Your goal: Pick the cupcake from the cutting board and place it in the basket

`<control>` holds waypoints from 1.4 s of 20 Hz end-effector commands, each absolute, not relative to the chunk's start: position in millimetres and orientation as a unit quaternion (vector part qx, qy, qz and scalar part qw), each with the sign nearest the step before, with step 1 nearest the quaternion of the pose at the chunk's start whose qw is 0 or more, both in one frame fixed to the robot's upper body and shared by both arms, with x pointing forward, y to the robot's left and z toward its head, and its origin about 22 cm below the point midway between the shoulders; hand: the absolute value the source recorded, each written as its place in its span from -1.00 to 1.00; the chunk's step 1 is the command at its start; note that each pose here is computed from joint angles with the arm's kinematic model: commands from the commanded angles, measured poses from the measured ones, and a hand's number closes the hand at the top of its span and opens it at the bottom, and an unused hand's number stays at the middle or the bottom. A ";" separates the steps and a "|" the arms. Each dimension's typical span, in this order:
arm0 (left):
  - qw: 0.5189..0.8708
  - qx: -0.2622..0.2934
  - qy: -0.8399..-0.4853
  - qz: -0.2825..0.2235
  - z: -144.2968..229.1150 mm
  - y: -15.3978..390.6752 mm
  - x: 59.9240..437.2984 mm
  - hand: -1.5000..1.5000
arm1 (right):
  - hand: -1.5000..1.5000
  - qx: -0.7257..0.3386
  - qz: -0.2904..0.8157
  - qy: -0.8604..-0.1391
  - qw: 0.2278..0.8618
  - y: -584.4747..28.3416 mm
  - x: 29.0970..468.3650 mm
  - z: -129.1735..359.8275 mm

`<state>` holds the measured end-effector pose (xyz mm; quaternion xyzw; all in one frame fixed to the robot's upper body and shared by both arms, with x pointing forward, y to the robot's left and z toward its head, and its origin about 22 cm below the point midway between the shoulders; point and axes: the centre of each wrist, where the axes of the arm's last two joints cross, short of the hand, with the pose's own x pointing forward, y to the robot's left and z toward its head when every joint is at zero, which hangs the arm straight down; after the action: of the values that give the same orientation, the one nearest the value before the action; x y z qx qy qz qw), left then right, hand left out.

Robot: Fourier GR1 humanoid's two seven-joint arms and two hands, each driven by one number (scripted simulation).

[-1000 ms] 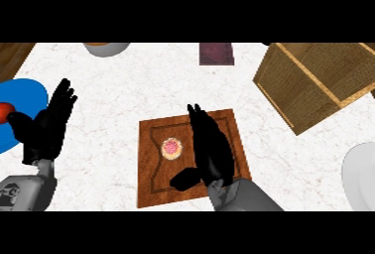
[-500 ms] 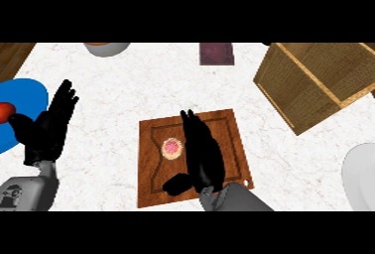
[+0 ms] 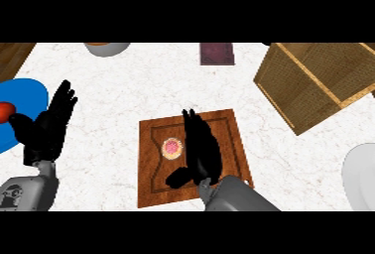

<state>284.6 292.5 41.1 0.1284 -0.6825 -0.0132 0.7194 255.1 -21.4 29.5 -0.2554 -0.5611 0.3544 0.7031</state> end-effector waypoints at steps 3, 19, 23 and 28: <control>0.716 0.129 -0.686 -0.009 28.2 298.3 299.5 0.00 | -1.00 -0.262 0.364 -0.551 0.704 -36.7 262.6 36.3; 0.714 0.122 -0.690 -0.013 38.4 287.9 283.8 0.00 | -1.00 -0.260 0.387 -0.524 0.713 -20.1 277.4 -12.2; 0.710 0.123 -0.693 -0.021 61.4 280.4 293.1 0.00 | 1.00 -0.213 0.436 -0.517 0.705 -21.0 271.5 -23.2; 0.716 0.131 -0.685 -0.015 43.6 276.5 281.6 0.00 | 1.00 -0.202 0.438 -0.529 0.698 -25.7 273.5 -33.3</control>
<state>289.9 284.8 50.3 0.1289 -0.6862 -0.0168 0.7157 276.5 -23.6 -12.9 -0.2257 -0.5323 0.4293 0.6939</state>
